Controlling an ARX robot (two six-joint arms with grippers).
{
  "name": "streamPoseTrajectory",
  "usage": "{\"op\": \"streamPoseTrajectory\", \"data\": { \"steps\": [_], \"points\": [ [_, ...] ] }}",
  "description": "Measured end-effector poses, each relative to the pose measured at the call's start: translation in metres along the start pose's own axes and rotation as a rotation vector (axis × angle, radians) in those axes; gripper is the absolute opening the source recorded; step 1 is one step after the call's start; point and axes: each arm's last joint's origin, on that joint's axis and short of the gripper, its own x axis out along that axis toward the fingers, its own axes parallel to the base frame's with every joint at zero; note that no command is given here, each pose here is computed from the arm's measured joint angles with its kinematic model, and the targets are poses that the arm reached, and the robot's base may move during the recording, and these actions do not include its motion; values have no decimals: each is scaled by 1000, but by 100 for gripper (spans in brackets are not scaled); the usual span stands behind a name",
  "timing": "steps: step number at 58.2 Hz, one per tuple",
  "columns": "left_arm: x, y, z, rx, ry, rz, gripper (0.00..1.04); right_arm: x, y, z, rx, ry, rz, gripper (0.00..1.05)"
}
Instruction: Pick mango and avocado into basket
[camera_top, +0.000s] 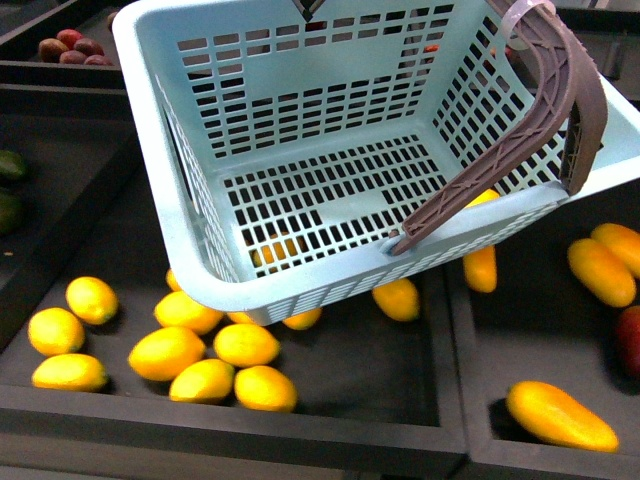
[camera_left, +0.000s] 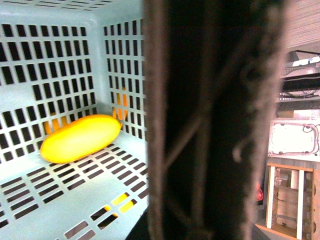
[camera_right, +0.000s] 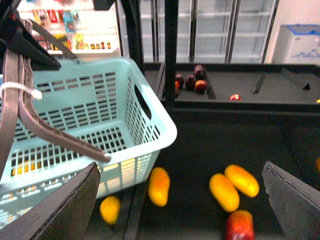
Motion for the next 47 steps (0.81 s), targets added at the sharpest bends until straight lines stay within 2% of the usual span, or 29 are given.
{"op": "streamPoseTrajectory", "data": {
  "steps": [47],
  "points": [
    [0,2,4,4,-13,8,5,0,0,0,0,-2,3,97]
  ]
}}
